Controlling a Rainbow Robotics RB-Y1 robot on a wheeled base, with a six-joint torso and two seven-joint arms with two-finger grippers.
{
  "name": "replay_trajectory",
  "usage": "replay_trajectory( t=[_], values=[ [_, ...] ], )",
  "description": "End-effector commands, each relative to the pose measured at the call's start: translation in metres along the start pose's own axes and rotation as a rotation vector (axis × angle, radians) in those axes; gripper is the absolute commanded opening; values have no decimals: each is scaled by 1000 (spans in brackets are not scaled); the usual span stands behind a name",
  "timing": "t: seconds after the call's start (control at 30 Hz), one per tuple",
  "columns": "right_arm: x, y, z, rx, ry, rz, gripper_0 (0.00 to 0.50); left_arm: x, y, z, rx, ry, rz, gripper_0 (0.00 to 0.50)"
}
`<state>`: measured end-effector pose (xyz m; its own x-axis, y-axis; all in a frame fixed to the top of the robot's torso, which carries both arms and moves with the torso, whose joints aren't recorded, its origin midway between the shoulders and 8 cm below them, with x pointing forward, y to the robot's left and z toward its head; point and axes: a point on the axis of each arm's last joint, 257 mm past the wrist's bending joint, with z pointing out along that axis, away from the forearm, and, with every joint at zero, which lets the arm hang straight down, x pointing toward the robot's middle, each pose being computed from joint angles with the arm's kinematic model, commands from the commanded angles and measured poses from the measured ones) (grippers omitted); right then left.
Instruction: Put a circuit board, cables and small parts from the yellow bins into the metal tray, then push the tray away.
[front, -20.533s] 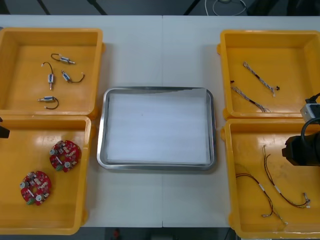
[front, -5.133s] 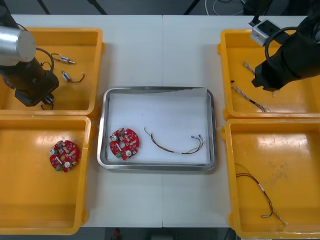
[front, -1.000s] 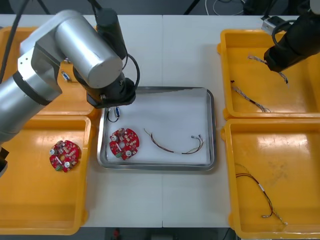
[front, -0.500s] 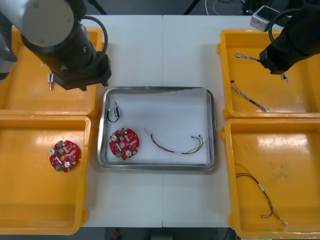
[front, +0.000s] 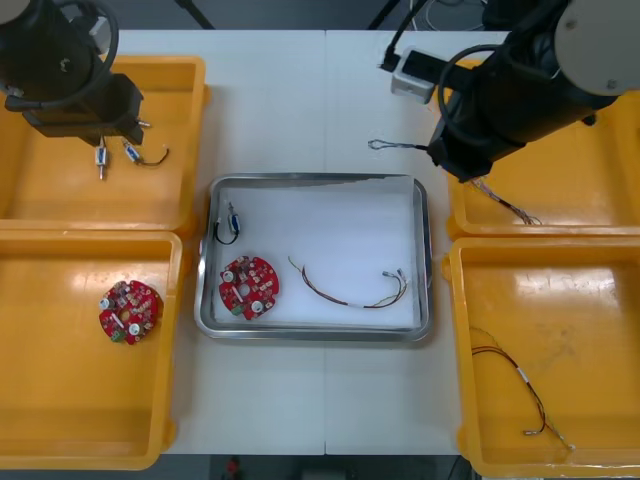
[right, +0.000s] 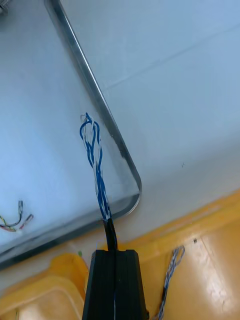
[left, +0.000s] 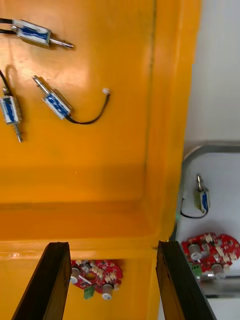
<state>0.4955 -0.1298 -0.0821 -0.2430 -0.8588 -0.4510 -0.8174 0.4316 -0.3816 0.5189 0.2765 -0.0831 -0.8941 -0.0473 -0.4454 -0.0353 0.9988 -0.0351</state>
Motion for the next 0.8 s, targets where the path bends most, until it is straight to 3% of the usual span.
replay_trajectory(
  t=[0.03,0.2,0.33,0.53,0.63,0.8],
  values=[
    [-34,28,17,3,-66,-129,0,-45,31,-18,-33,-114,62,500],
    [-48,44,41,29,-66,-202,0,-62,48,-4,-35,-150,74,500],
    [-47,60,65,20,-37,-255,0,-73,65,8,-52,-171,96,500],
    [-48,81,96,5,-31,-306,0,-81,86,23,-67,-184,115,500],
    [-41,82,108,29,0,-336,0,-83,91,30,-59,-190,101,500],
    [-21,88,134,19,60,-357,0,-81,96,45,-55,-180,88,500]
  ],
)
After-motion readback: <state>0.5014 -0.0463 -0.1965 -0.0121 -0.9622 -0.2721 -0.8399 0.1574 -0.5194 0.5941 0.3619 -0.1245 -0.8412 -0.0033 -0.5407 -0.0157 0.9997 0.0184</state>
